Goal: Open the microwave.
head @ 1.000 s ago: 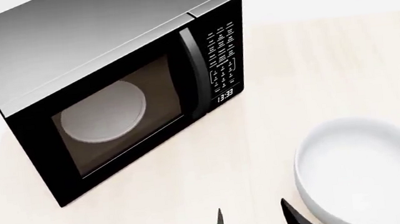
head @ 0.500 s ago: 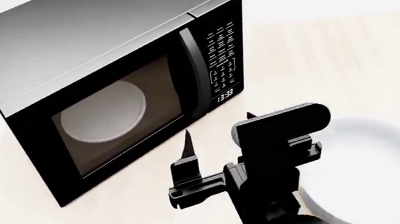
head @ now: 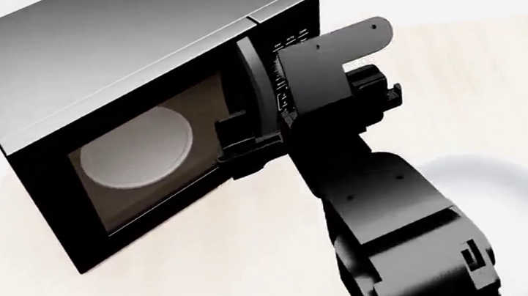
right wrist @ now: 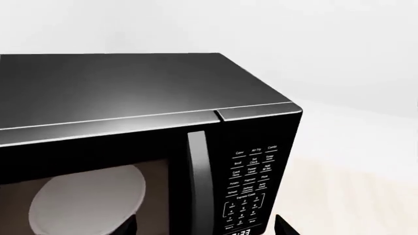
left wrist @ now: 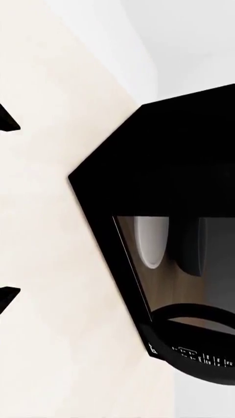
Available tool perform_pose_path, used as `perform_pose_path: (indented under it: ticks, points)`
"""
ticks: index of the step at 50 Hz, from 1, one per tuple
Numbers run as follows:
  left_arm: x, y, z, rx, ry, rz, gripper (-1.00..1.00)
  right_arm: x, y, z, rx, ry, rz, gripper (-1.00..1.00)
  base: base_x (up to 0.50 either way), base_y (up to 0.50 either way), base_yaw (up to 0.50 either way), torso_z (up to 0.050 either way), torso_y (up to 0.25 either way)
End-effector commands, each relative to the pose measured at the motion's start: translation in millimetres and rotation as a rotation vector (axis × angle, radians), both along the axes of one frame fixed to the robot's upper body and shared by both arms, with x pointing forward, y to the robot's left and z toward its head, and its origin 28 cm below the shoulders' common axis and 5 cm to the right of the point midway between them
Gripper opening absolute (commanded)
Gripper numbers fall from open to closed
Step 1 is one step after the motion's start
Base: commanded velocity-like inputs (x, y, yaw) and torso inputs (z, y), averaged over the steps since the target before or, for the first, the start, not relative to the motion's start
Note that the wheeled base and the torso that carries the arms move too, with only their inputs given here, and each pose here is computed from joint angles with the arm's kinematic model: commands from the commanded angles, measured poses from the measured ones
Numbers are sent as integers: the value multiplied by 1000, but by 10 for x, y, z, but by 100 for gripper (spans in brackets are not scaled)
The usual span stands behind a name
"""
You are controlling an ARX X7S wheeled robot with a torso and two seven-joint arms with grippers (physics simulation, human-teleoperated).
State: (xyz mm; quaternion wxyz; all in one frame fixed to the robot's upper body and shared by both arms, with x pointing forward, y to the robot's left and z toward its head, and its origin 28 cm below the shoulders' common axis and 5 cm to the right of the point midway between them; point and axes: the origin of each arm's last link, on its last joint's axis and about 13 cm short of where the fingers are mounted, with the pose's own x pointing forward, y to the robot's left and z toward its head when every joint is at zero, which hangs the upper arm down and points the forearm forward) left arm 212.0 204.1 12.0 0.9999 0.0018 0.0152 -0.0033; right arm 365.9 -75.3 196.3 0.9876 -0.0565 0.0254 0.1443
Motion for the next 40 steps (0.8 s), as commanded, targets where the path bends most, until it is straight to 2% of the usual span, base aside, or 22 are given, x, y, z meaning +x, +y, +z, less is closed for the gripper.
perform_pose_path:
  ticks: [1,14,40]
  points:
    - [-4,-2,1,3,-1,-1,100,247,6,83,-57,40,-6,100,0,0,0,0,0]
    - [-7,-2,3,2,0,-1,100,349,39,48,-71,66,-10,100,0,0,0,0,0]
    - [-2,-3,0,4,-2,-2,100,559,118,-71,-34,96,-16,100,0,0,0,0,0]
